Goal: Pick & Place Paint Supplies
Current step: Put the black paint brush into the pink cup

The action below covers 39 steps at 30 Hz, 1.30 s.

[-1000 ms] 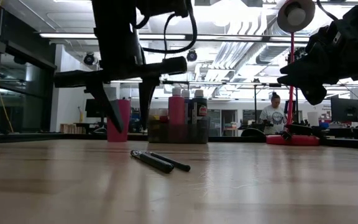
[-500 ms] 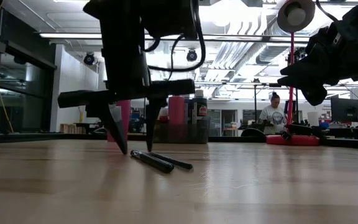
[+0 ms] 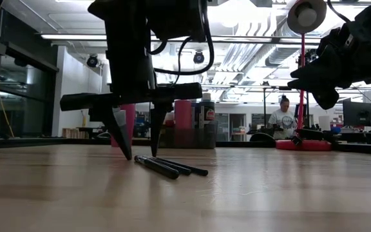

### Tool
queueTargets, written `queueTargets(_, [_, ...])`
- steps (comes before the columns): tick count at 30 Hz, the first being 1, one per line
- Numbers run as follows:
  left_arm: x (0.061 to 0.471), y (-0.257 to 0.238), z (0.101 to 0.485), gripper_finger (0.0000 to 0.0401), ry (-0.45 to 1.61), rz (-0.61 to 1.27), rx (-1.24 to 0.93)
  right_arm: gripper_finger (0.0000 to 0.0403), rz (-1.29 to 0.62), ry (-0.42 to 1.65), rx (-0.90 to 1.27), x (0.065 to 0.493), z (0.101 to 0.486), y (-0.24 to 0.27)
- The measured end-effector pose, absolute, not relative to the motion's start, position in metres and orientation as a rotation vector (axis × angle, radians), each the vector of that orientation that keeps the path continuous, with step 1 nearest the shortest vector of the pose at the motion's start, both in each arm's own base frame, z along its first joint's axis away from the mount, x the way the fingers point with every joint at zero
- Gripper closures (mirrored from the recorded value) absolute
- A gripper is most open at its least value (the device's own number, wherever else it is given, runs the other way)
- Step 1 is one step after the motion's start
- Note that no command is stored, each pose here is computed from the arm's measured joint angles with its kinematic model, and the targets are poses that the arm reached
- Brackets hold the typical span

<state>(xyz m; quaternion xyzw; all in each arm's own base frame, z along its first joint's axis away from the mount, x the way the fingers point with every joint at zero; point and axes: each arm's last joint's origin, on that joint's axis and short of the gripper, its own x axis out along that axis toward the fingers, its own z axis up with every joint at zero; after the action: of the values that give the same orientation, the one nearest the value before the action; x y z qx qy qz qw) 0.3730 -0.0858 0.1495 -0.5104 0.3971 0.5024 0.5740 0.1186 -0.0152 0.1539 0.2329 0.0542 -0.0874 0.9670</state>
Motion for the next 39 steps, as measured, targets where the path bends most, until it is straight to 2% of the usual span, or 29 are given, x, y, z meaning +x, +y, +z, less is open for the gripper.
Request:
queueTargets(4, [0.3723,-0.0859,0.1489,0.0265,0.941,1.18,-1.196,0.028,-0.177,0.109,0.471,0.1186,0.1539,-0.0152])
queueTargets(11, [0.3709,-0.0857,0.1478,0.034,0.954,1.191,-1.188,0.028,-0.177,0.11,0.471,0.1186,0.1538,-0.0152])
queueTargets(15, [0.3707,-0.0856,0.1477,0.0365,0.955,1.192,-1.187,0.028,-0.177,0.11,0.471,0.1186,0.1538,-0.0152])
queueTargets(22, [0.3702,-0.0855,0.1476,0.0381,0.958,1.195,-1.182,0.028,-0.177,0.11,0.471,0.1186,0.1538,-0.0152])
queueTargets(39, [0.3653,-0.082,0.1467,0.0382,0.999,1.244,-1.147,0.028,-0.176,0.109,0.471,0.1186,0.1539,-0.0152])
